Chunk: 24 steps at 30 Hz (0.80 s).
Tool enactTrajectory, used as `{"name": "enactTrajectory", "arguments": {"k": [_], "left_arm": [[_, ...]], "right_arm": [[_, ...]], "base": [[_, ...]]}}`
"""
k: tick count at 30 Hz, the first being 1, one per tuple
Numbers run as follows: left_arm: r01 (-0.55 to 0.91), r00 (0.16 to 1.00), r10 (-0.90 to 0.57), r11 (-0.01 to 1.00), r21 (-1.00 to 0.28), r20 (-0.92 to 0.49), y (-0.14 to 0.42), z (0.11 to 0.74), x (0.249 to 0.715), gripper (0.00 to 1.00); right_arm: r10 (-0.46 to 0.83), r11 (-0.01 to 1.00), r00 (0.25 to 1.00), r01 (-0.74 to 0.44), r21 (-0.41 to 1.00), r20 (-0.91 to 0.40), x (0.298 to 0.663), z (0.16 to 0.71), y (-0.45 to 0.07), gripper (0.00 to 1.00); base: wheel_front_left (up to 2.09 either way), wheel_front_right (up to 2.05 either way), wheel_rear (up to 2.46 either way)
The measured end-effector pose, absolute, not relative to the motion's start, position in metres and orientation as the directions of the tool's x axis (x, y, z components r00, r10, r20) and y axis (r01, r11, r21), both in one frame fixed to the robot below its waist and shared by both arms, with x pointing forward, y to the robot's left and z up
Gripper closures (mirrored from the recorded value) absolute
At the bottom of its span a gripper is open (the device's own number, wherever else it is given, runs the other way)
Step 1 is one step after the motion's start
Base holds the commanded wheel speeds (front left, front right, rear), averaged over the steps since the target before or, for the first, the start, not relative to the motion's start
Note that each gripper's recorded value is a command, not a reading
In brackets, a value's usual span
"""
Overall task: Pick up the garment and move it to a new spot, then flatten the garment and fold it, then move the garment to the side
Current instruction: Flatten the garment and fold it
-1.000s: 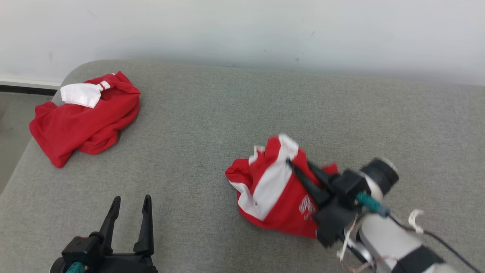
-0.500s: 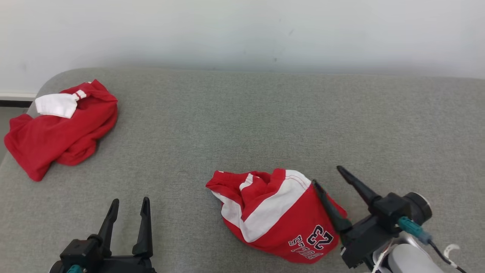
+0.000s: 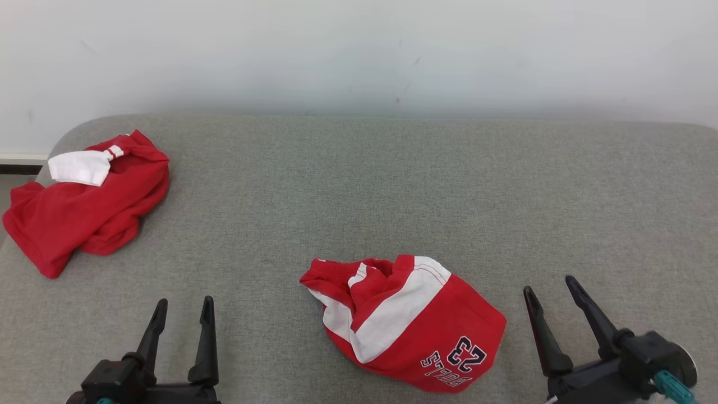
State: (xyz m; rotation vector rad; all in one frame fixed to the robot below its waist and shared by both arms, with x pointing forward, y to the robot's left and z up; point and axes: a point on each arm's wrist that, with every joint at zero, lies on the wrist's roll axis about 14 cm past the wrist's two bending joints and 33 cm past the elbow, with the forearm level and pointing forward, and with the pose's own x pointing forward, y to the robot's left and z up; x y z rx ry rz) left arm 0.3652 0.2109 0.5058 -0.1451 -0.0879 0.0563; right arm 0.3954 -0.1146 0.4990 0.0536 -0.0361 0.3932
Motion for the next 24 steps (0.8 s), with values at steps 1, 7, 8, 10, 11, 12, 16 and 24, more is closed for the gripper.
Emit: {"name": "enactTrajectory", "arguments": {"k": [1,7,8,10,11,12,16,24], "left_arm": [[-0.052,0.994,0.064,0.988,-0.143,0.085,0.212,0.506,0.364,0.00],[-0.064,0.993,0.077,0.989,-0.136,0.091,0.217,0.508,0.363,0.00],[-0.065,0.993,0.077,0.989,-0.135,0.090,0.218,0.508,0.363,0.00],[-0.063,0.993,0.076,0.989,-0.134,0.089,0.217,0.508,0.363,0.00],[-0.063,0.993,0.075,0.989,-0.134,0.089,0.218,0.507,0.362,0.00],[-0.063,0.993,0.075,0.989,-0.134,0.088,0.217,0.507,0.362,0.00],[-0.060,0.993,0.072,0.989,-0.135,0.088,0.217,0.507,0.361,0.00],[-0.099,0.991,0.111,0.984,-0.147,0.074,0.225,0.504,0.353,0.00]], "right_arm": [[0.374,0.925,0.927,-0.376,0.049,0.042,0.393,0.497,-0.117,0.00],[0.349,0.934,0.936,-0.351,0.064,0.037,0.385,0.494,-0.122,0.00],[0.358,0.931,0.933,-0.360,0.063,0.041,0.384,0.495,-0.119,0.00],[0.386,0.920,0.921,-0.388,0.059,0.046,0.384,0.497,-0.110,0.00],[0.403,0.913,0.914,-0.405,0.052,0.049,0.385,0.498,-0.106,0.00],[0.424,0.904,0.904,-0.426,0.046,0.054,0.387,0.501,-0.101,0.00],[0.513,0.857,0.857,-0.515,0.029,0.043,0.394,0.501,-0.078,0.00],[0.646,0.763,0.761,-0.646,0.021,-0.057,0.412,0.490,-0.042,0.00]], "base": [[0.00,0.00,0.00],[0.00,0.00,0.00],[0.00,0.00,0.00],[0.00,0.00,0.00],[0.00,0.00,0.00],[0.00,0.00,0.00],[0.00,0.00,0.00],[0.00,0.00,0.00]]}}
